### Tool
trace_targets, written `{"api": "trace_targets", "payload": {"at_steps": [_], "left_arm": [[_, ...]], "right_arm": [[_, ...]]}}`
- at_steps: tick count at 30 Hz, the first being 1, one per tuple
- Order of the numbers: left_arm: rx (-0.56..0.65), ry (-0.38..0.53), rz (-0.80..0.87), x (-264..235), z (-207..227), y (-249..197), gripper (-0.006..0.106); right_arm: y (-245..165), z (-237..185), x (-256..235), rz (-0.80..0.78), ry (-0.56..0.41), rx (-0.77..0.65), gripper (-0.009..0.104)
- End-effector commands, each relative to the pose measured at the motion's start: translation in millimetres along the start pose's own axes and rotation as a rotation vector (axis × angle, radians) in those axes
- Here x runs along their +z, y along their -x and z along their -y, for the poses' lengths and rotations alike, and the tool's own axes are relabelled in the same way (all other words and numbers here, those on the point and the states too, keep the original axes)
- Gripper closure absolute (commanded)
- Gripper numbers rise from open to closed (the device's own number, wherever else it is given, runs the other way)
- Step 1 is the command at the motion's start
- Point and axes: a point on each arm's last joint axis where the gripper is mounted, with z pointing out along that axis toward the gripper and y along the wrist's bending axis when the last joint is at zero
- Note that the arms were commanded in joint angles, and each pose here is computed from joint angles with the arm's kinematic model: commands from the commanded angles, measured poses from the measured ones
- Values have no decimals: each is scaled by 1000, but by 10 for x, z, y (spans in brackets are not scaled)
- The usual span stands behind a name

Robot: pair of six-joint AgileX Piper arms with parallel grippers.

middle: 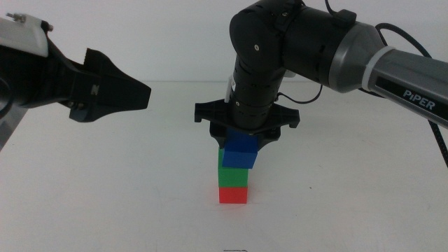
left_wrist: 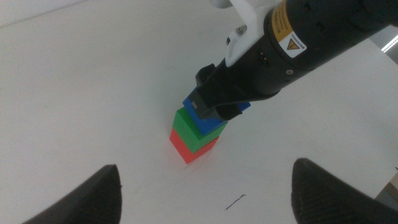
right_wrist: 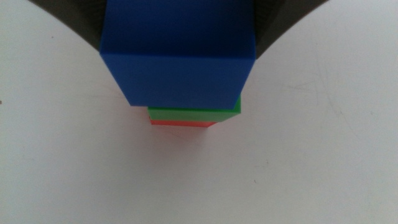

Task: Stack red cubes first, then green, then blue cubes in a specific spot.

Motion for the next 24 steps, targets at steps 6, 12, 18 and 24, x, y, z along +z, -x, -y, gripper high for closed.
{"api": "trace_targets", "payload": {"at_steps": [6,12,18,24], "left_arm": [[-8,-9,100,-97,58,112,7],[-8,-9,100,-97,58,112,7],[-8,-9,100,-97,58,112,7],[-8,-9,100,-97,58,112,7]], "right_arm": [[53,-10,-418,94,62,-5,96],[41,-53,-341,86,59,-14,96],[35,-58,-267,64,41,-15,96],[50,-47,-248,76,24,-22,82]]}}
